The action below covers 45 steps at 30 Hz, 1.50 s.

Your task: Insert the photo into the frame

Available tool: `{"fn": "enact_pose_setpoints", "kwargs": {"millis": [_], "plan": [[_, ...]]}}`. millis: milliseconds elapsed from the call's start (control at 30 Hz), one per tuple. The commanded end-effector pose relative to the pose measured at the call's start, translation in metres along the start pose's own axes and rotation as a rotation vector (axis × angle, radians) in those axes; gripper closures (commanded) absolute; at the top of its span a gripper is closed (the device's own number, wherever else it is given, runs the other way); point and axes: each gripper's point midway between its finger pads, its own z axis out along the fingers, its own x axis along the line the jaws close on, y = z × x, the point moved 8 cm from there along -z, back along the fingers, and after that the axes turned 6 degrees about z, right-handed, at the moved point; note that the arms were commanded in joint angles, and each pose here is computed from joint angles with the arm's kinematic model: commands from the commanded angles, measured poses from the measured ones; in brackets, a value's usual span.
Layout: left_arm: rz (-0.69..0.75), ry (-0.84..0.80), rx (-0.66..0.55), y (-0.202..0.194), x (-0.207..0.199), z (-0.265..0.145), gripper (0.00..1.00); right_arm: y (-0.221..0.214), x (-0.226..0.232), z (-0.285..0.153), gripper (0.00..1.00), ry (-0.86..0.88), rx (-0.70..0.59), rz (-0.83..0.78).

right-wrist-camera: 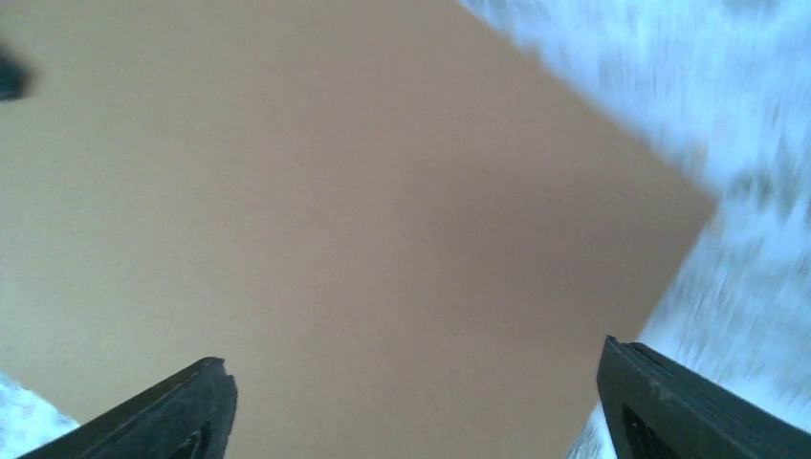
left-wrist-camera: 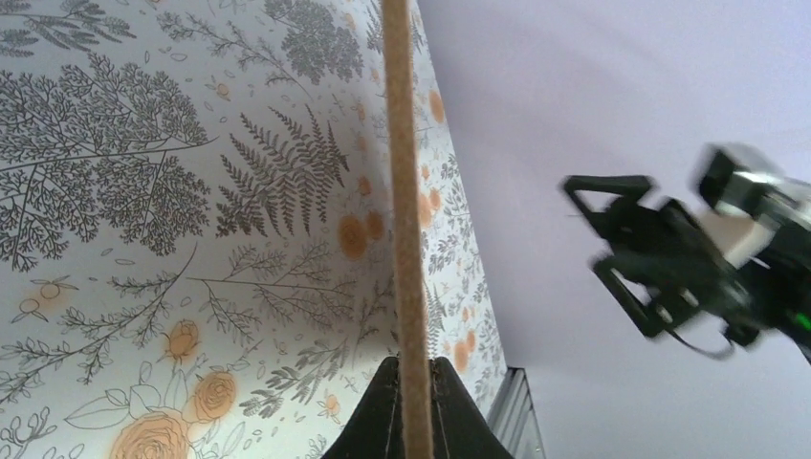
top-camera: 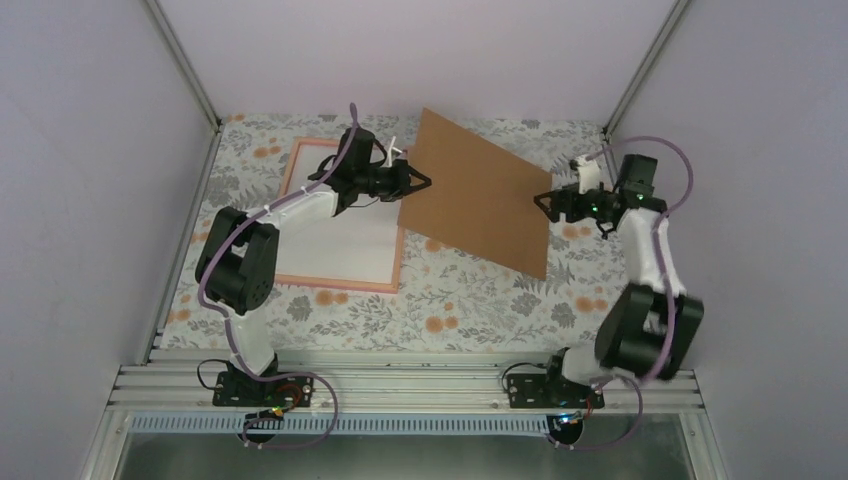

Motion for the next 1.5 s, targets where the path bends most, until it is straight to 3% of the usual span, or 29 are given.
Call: {"fn": "enact_pose_setpoints", "kwargs": {"millis": [0,133,333,533,767,933,1033,1100,1167,1200,1233,1300,1333,1467], "plan": [[-0.032,-0.086,-0.031,0.014,-0.02,-0.013,0.98,0.003,0.067,-0.011,0.04,-0.112,-0.071,-0.418],[-0.078,-0.115,-0.036,0.02,-0.022,-0.016,0.98,-0.013,0.125,-0.012,0.0,-0.173,-0.149,-0.696],[-0.118,-0.113,-0.045,0.022,-0.022,-0.018,0.98,-0.056,0.169,0.022,0.0,-0.174,-0.039,-0.871],[-0.169,-0.091,-0.073,0.024,-0.016,-0.025,0.98,-0.069,0.183,0.051,0.0,-0.246,-0.006,-0.974],[-0.22,-0.107,-0.071,0.021,-0.011,-0.025,0.98,-0.082,0.185,0.088,0.08,-0.49,-0.038,-1.096],[-0.264,-0.107,-0.067,0.015,-0.005,-0.025,0.98,-0.074,0.189,0.102,0.24,-0.613,-0.124,-1.152],[-0.28,-0.094,-0.071,0.013,0.002,-0.026,0.98,-0.069,0.189,0.105,0.43,-0.658,-0.146,-1.188],[-0.291,-0.086,-0.079,0.012,0.007,-0.029,0.98,-0.065,0.191,0.105,0.62,-0.67,-0.151,-1.197],[-0.29,-0.08,-0.091,0.013,0.009,-0.032,0.97,-0.062,0.192,0.104,0.87,-0.669,-0.152,-1.201],[-0.288,-0.078,-0.097,0.013,0.01,-0.033,0.97,-0.062,0.193,0.103,0.95,-0.668,-0.151,-1.2],[-0.28,-0.079,-0.102,0.014,0.008,-0.035,0.96,-0.06,0.194,0.102,0.96,-0.666,-0.154,-1.2],[-0.247,-0.082,-0.111,0.017,0.004,-0.037,0.91,-0.057,0.197,0.097,0.96,-0.655,-0.162,-1.194],[-0.222,-0.08,-0.118,0.021,0.001,-0.04,0.84,-0.055,0.199,0.094,0.96,-0.644,-0.167,-1.188],[-0.056,-0.049,-0.158,0.034,-0.014,-0.054,0.35,-0.038,0.211,0.077,0.96,-0.563,-0.203,-1.098]]}}
